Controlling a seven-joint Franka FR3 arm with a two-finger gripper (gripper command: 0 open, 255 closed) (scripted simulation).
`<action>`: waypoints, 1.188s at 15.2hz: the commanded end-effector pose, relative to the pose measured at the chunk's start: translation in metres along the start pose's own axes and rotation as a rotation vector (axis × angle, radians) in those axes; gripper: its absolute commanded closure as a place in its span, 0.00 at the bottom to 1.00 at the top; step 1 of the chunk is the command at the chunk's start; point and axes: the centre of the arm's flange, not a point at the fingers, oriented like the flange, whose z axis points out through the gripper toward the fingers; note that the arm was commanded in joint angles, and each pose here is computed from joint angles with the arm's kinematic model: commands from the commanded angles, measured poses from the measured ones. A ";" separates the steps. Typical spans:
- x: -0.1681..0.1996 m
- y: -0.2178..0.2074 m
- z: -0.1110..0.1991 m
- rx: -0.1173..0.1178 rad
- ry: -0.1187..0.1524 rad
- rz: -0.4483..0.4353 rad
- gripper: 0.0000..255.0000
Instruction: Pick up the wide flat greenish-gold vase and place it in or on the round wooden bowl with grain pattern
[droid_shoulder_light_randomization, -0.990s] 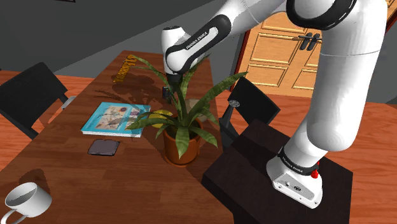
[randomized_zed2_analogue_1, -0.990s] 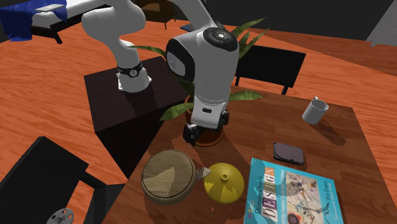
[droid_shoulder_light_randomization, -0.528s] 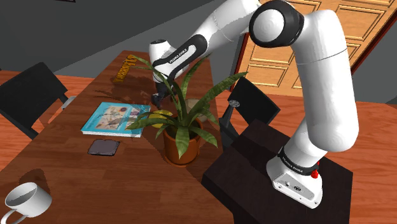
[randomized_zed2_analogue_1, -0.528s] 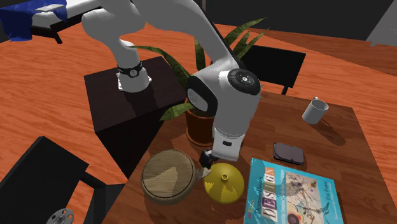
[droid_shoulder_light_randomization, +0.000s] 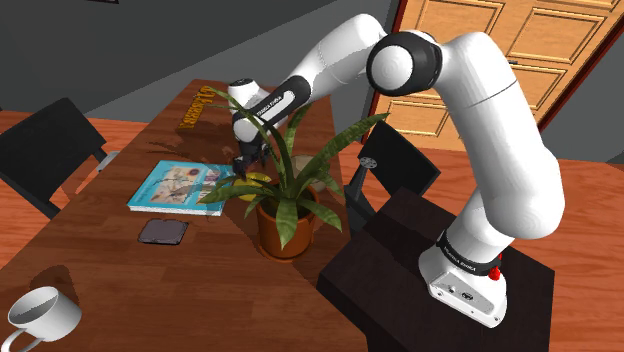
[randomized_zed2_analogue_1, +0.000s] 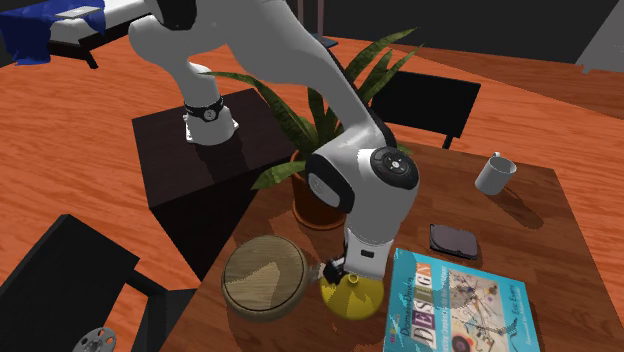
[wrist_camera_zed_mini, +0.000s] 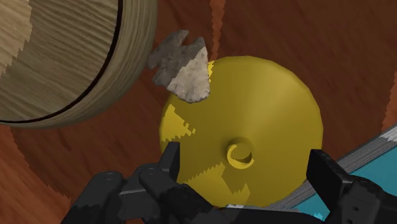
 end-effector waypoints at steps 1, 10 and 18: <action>0.000 0.000 0.011 0.000 0.000 0.000 0.00; 0.000 0.000 0.019 0.000 0.000 0.000 0.00; 0.000 0.000 0.019 0.000 0.000 0.000 1.00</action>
